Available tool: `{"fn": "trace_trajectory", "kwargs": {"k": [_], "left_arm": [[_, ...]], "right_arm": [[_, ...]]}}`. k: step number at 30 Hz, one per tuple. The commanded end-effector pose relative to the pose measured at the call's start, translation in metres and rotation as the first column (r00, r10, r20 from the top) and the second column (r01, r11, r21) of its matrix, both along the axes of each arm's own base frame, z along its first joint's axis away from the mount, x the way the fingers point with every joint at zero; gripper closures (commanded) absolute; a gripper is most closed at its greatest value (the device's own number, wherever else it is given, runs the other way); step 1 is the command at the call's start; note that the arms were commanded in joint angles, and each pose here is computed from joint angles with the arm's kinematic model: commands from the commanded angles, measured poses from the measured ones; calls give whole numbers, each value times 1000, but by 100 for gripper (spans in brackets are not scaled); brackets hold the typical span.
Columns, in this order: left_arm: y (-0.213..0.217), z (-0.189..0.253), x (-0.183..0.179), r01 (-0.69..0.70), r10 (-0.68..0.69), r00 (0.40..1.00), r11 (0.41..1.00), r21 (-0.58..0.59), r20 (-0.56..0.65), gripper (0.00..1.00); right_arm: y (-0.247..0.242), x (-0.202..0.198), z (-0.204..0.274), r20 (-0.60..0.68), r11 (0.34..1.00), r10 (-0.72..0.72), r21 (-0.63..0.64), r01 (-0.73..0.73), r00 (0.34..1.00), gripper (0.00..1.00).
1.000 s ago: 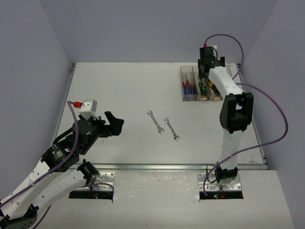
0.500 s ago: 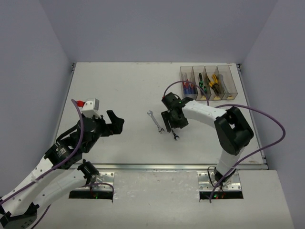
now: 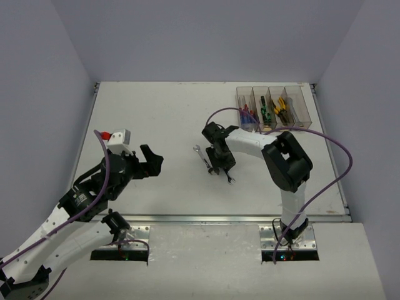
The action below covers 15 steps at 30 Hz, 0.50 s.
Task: Sort the tools into containers
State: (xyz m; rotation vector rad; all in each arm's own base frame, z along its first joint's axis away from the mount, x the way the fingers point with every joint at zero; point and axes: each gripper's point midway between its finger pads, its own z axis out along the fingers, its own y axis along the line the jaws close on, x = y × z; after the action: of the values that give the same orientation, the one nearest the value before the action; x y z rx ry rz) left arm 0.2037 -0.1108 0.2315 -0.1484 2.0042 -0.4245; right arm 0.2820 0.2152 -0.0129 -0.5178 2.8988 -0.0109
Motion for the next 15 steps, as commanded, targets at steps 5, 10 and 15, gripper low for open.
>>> {"fn": "trace_trajectory", "kwargs": {"k": [5, 10, 15], "left_arm": [[-6, 12, 1, 26, -24, 999, 999, -33, 42, 0], [-6, 14, 1, 28, -26, 999, 999, -37, 46, 0], [-6, 14, 1, 30, -28, 999, 999, -36, 47, 0]], "right_arm": [[-19, 17, -8, -6, 998, -11, -54, 10, 1000, 59], [-29, 13, -18, -36, 996, -13, -85, 10, 999, 63], [-26, 6, -29, -86, 998, 2, -66, -8, 996, 72]]}}
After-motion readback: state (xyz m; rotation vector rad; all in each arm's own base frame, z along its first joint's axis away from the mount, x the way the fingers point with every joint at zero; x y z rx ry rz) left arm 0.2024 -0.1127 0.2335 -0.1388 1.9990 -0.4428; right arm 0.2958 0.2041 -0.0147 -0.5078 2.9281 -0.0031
